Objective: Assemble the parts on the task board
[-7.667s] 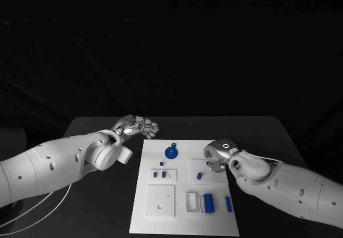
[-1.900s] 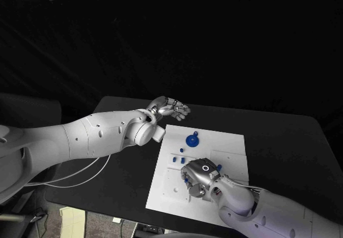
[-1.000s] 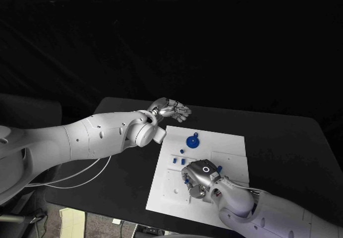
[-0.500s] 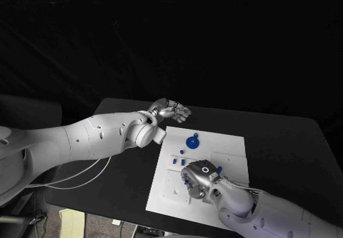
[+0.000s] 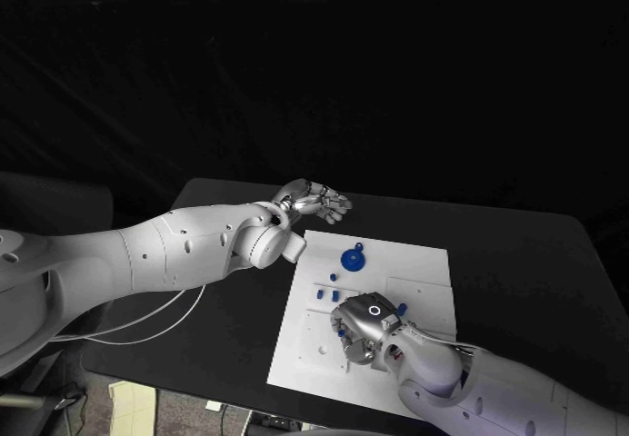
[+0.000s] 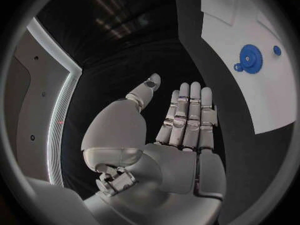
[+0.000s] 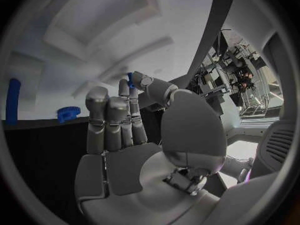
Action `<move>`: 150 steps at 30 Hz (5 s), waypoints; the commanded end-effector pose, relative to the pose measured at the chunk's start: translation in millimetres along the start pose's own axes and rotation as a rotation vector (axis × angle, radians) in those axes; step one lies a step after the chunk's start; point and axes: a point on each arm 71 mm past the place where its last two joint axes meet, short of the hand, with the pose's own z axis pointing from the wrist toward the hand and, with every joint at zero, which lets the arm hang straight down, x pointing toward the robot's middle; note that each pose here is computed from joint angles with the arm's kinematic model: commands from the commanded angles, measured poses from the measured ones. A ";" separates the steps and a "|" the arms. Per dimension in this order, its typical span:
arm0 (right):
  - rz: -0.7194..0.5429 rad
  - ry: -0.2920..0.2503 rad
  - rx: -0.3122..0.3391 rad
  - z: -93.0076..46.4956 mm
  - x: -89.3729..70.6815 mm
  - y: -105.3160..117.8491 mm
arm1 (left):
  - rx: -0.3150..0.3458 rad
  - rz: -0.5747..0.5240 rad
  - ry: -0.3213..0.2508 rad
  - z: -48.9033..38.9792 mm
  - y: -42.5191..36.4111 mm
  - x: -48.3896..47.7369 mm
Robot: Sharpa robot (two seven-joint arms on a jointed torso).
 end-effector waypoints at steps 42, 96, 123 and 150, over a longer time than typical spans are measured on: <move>0.142 -0.046 0.028 -14.4 -35.3 -21.6 | 0.005 -0.005 -0.008 -1.2 -1.0 -2.9; 0.044 0.112 0.163 -43.4 -42.0 -115.1 | -0.015 -0.031 -0.020 -0.6 3.3 -10.6; 0.060 0.070 0.152 -43.7 -41.9 -111.9 | -0.019 -0.030 -0.022 -0.9 3.7 -11.4; 0.056 -0.023 0.167 -51.2 -59.5 -108.8 | -0.021 -0.029 -0.025 -0.9 4.2 -12.7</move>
